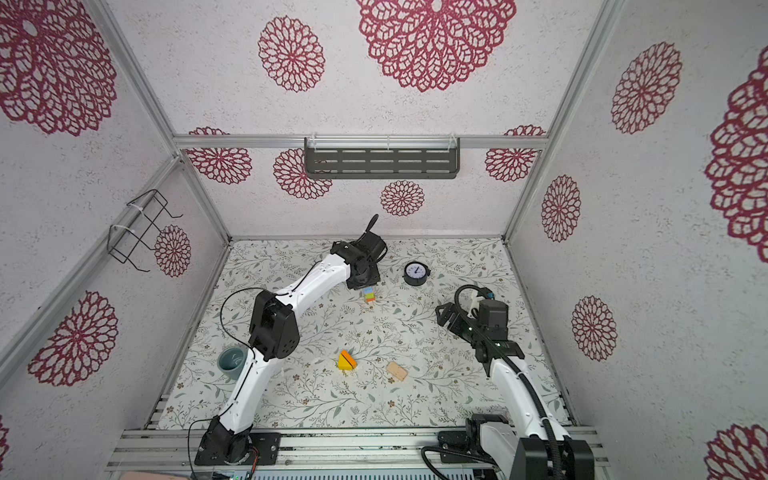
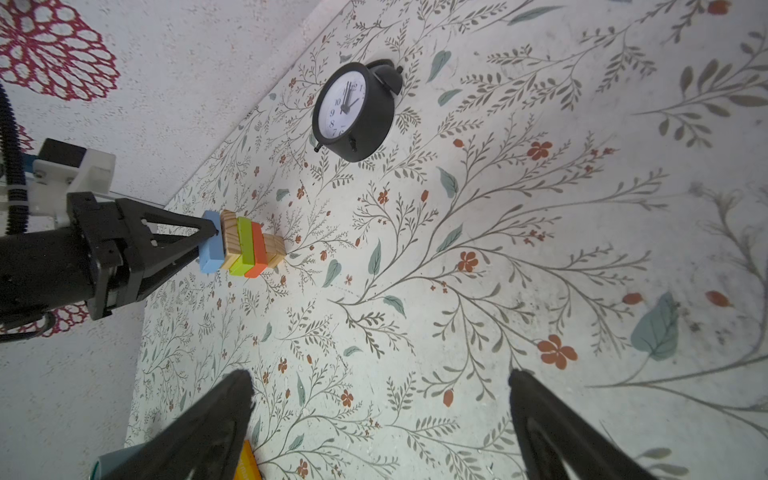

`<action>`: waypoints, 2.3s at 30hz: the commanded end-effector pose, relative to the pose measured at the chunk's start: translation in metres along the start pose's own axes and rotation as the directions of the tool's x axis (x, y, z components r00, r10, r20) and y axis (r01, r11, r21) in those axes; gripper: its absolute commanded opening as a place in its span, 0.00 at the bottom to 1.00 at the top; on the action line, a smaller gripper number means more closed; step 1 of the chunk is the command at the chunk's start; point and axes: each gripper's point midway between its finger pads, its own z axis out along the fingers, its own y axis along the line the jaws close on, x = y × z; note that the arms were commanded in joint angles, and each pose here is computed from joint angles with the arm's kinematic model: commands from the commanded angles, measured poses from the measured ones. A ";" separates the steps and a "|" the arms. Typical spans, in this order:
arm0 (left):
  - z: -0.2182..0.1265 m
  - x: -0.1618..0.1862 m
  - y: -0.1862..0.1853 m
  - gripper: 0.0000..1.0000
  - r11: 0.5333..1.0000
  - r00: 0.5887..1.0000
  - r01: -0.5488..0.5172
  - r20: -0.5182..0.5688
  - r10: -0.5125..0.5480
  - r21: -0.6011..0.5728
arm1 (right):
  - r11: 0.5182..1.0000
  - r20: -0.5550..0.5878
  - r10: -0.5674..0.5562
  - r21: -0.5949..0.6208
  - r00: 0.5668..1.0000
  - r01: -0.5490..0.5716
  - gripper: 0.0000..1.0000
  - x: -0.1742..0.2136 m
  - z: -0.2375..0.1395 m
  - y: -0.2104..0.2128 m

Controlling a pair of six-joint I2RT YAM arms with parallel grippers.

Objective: Build the wood block tower
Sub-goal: 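Lower the light blue block onto the H cube with the left gripper, then open the left gripper and lift it off the light blue block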

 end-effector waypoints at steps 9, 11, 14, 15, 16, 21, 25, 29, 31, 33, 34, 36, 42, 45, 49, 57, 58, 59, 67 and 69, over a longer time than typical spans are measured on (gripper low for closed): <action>0.000 -0.012 -0.007 0.27 0.999 0.999 0.033 0.023 -0.034 0.032 | 1.000 0.013 0.002 -0.024 1.000 -0.002 0.99 0.000 0.000 0.002; 0.001 -0.013 -0.006 0.27 0.999 0.999 0.035 0.022 -0.035 0.031 | 1.000 0.014 0.002 -0.024 1.000 -0.002 0.99 -0.001 -0.001 0.002; 0.002 -0.012 -0.005 0.27 0.999 0.999 0.035 0.020 -0.035 0.027 | 1.000 0.012 0.003 -0.024 1.000 -0.002 0.99 0.000 0.000 0.002; 0.001 -0.013 -0.005 0.27 0.999 0.999 0.036 0.021 -0.036 0.027 | 1.000 0.011 0.003 -0.025 1.000 -0.002 0.99 0.000 0.000 0.002; 0.001 -0.013 -0.005 0.27 0.999 0.999 0.037 0.020 -0.037 0.027 | 1.000 0.012 0.002 -0.026 1.000 -0.002 0.99 0.000 0.000 0.003; 0.001 -0.013 -0.004 0.28 0.999 0.999 0.039 0.019 -0.040 0.027 | 1.000 0.010 0.002 -0.026 1.000 -0.002 0.99 0.000 0.000 0.002; 0.002 -0.014 -0.004 0.30 0.999 0.999 0.043 0.019 -0.043 0.030 | 1.000 0.012 0.002 -0.027 1.000 -0.002 0.99 0.000 0.000 0.002; 0.003 -0.014 -0.003 0.30 0.999 0.999 0.045 0.019 -0.046 0.028 | 1.000 0.011 0.002 -0.028 1.000 -0.001 0.99 0.000 0.000 0.003; 0.003 -0.014 -0.003 0.31 0.999 0.999 0.046 0.018 -0.046 0.027 | 1.000 0.012 0.000 -0.026 1.000 0.000 0.99 0.000 0.000 0.002; 0.003 -0.014 -0.002 0.31 0.999 0.999 0.048 0.017 -0.048 0.025 | 1.000 0.013 -0.001 -0.028 1.000 0.002 0.99 -0.001 0.000 0.003; 0.002 -0.014 -0.003 0.32 0.998 0.999 0.048 0.018 -0.049 0.026 | 1.000 0.012 -0.001 -0.027 1.000 0.001 0.99 0.000 0.000 0.002; 0.003 -0.014 -0.002 0.33 0.998 0.999 0.049 0.017 -0.050 0.024 | 1.000 0.009 -0.001 -0.026 1.000 0.002 0.99 0.001 0.001 0.002; 0.004 -0.015 -0.002 0.39 0.998 0.999 0.049 0.019 -0.049 0.027 | 1.000 0.015 -0.003 -0.029 1.000 0.003 0.99 0.000 0.000 0.002; 0.004 -0.016 -0.003 0.41 0.998 0.999 0.049 0.019 -0.050 0.031 | 1.000 0.017 -0.004 -0.028 1.000 0.005 0.99 0.000 -0.001 0.002; 0.003 -0.016 -0.003 0.42 0.998 0.999 0.049 0.019 -0.050 0.033 | 1.000 0.017 -0.005 -0.028 1.000 0.006 0.99 0.000 -0.001 0.002; -0.011 -0.023 -0.005 0.56 0.998 0.998 0.038 0.046 -0.040 0.047 | 0.999 0.015 -0.015 -0.043 1.000 0.015 0.99 0.000 -0.001 0.005; -0.015 -0.025 -0.005 0.60 0.998 0.998 0.033 0.054 -0.035 0.045 | 0.999 0.014 -0.016 -0.042 1.000 0.017 0.99 0.001 -0.001 0.005; -0.018 -0.027 -0.005 0.62 0.998 0.998 0.031 0.062 -0.033 0.046 | 0.999 0.013 -0.020 -0.038 1.000 0.020 0.99 0.001 -0.001 0.005; -0.064 -0.041 0.000 0.98 0.998 0.991 -0.011 0.133 0.003 0.063 | 0.993 -0.087 -0.117 -0.007 0.989 0.117 0.98 0.020 0.007 0.019; -0.076 -0.044 0.007 0.97 0.998 0.987 -0.035 0.156 0.027 0.052 | 0.985 -0.125 -0.171 0.012 0.977 0.174 0.95 0.027 0.009 0.025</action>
